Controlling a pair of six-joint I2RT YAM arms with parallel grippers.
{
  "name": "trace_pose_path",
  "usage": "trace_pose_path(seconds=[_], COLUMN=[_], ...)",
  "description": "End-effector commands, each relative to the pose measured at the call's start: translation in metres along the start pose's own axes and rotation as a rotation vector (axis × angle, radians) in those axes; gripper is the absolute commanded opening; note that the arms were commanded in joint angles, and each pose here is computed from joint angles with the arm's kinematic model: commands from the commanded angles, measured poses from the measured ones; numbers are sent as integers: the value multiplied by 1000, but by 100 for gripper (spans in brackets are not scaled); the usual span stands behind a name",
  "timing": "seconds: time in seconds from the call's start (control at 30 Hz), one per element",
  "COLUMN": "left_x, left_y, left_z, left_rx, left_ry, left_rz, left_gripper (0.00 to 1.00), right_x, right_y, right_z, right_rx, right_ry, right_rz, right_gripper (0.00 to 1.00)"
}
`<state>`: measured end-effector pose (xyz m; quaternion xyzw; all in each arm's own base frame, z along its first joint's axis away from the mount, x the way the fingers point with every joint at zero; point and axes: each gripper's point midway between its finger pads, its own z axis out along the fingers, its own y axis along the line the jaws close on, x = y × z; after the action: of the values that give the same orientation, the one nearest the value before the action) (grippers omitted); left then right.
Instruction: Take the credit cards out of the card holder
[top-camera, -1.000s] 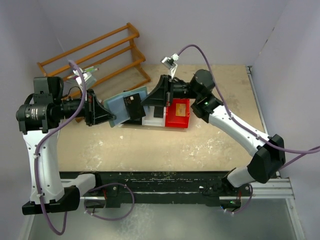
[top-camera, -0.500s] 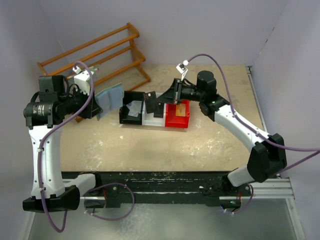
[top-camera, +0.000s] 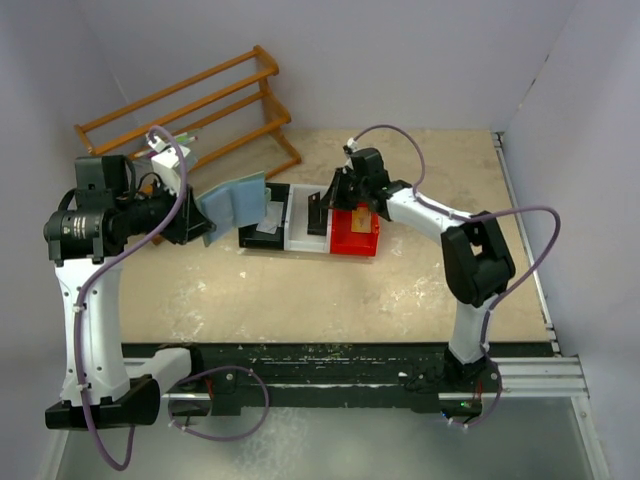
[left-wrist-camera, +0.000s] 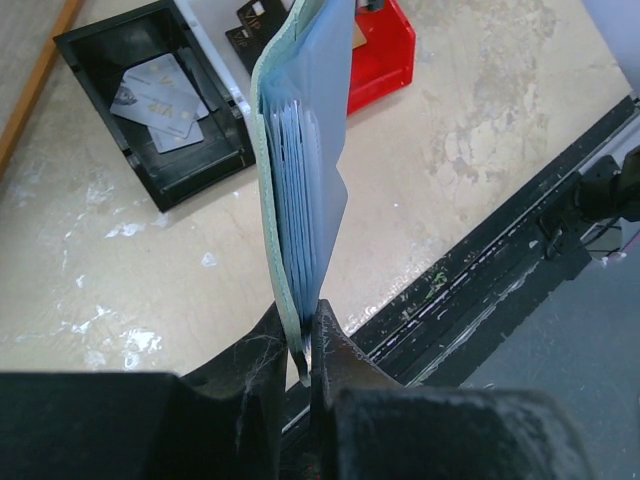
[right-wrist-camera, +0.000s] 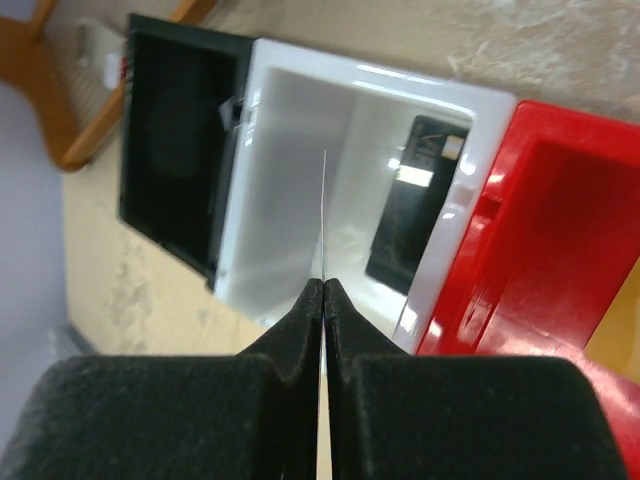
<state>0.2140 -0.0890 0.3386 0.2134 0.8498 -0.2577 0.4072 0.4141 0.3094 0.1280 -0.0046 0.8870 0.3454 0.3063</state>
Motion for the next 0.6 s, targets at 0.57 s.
trace_pose_path(seconds=[0.57], left_x=[-27], left_y=[-48], left_z=[-16], left_rx=[220], left_ry=[-94], left_rz=[72], left_gripper=[0], right_x=[-12], right_y=[-22], right_z=[18], right_rx=[196], right_ry=[-91], right_rz=[-68], right_gripper=[0])
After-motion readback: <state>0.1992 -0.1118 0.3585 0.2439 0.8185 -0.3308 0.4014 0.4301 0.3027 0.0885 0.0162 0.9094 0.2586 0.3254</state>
